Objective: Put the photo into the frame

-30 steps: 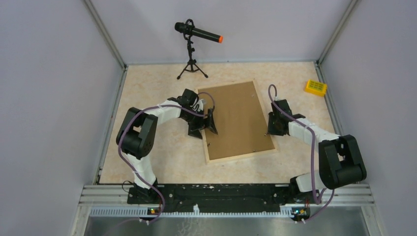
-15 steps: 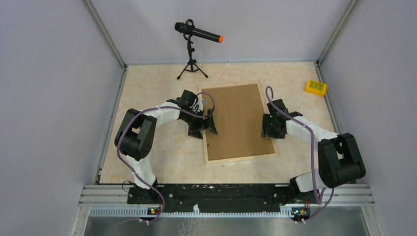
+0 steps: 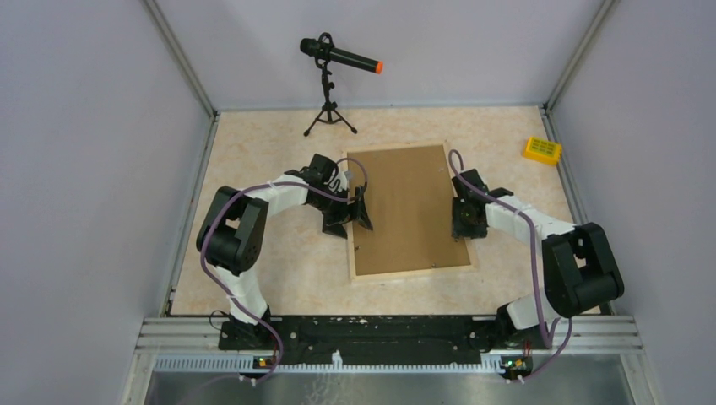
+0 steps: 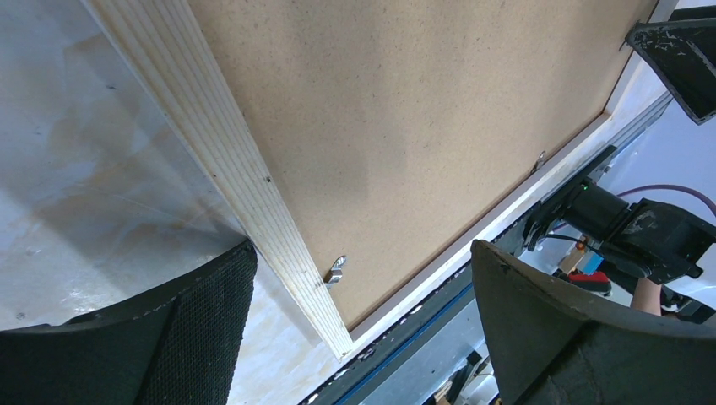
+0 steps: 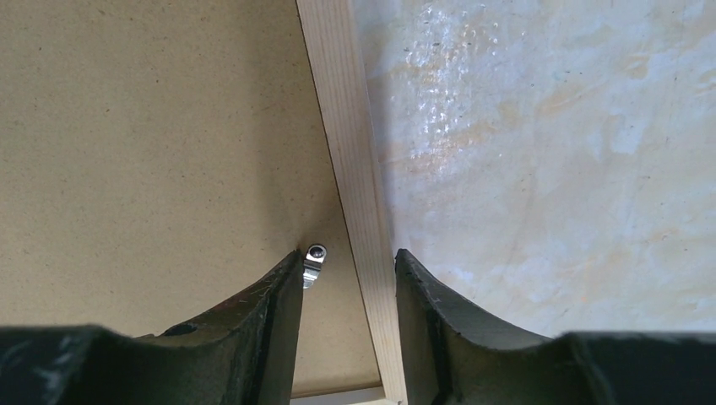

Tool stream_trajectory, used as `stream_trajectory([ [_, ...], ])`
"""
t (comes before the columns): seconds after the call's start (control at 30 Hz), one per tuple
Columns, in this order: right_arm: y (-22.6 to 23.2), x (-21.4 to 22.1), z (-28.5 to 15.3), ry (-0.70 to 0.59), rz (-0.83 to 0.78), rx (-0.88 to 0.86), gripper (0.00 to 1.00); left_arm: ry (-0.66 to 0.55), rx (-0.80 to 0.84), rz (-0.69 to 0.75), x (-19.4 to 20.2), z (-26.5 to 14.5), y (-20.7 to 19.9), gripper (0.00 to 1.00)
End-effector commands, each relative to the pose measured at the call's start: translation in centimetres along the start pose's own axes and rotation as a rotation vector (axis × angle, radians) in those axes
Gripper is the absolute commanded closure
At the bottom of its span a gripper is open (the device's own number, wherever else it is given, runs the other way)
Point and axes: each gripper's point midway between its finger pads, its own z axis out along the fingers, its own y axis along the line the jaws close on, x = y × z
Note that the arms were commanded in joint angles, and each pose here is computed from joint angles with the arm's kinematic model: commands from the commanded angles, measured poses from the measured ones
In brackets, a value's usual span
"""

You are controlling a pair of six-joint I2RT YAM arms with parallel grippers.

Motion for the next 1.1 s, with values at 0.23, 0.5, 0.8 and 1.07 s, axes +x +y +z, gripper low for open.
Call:
stream_trajectory([
  [0.23,3.3,0.6,0.0,0.043,-0.074,-0.096,0.60,-0.033,0.086,0.084,-0.9,0.5,-1.5,0.01],
  [0.5,3.6,0.0,-0.2,0.022,-0.085,-0.106,0.85,-0.035,0.096,0.088,-0.8,0.5,-1.6,0.01],
  [0.8,4.8,-1.6,-2.0,-0.051,-0.046,-0.183,0.47,-0.100,-0.002,0.128,-1.1,-1.4,-1.1,0.01],
  [1.07,4.6,-4.3,-1.4,-0.155,0.036,-0.211,0.25,-0.142,-0.042,0.111,2.7,-3.6,-0.2,0.01],
])
